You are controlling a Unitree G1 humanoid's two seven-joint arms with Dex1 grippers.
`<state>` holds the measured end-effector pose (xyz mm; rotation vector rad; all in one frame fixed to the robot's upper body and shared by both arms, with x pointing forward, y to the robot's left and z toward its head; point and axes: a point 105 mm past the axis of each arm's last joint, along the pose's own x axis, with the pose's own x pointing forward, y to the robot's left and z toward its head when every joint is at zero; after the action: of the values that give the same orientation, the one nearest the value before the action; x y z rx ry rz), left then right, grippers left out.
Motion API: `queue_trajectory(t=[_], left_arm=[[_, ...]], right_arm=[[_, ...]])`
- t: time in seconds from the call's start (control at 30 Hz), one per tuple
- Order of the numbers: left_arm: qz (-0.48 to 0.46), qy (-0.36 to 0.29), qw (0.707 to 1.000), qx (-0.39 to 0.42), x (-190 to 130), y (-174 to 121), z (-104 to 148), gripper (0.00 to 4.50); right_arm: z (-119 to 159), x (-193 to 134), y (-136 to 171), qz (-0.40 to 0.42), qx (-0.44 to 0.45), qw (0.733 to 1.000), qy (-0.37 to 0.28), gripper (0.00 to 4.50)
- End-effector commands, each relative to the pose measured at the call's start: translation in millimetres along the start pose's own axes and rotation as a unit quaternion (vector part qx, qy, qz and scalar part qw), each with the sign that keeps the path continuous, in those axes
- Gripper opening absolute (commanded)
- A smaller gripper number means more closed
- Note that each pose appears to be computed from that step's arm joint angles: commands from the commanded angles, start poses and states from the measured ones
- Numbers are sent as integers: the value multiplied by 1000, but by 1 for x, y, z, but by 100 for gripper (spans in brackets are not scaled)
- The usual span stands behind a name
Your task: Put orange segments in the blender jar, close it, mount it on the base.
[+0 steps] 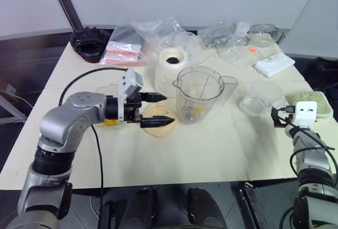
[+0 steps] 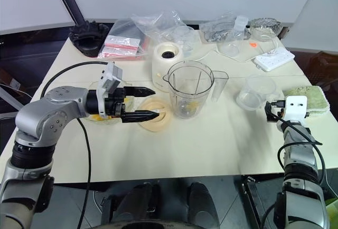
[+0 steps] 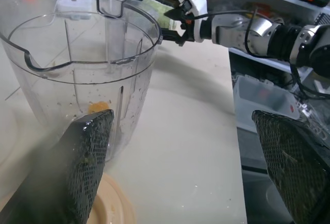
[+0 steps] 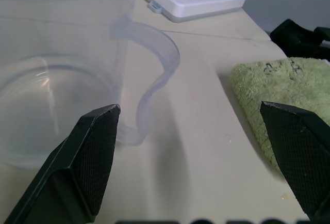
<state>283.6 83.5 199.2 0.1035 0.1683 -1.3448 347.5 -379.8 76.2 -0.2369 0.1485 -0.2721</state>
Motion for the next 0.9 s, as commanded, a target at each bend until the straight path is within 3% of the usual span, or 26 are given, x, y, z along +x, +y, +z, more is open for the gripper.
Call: queue_trajectory(t=[0.03,0.23,0.27,0.33,0.57,0.9], left_arm=[[-9,-9,1000,19,0,-7,9,447],[-14,-1,1000,16,-3,-11,8,447],[-14,4,1000,15,-4,-11,6,450],[-12,16,1000,16,-7,-11,2,450],[-4,18,1000,16,-8,-12,0,450],[1,20,1000,15,-14,-12,2,450]], right_arm=[[15,7,-3,-12,-5,1000,-26,450],[19,19,1,-22,1,1000,-20,450],[18,20,0,-27,4,999,-17,425],[17,22,-1,-34,6,999,-9,363],[17,25,2,-36,9,999,-5,2],[33,28,10,-19,28,999,-42,2]])
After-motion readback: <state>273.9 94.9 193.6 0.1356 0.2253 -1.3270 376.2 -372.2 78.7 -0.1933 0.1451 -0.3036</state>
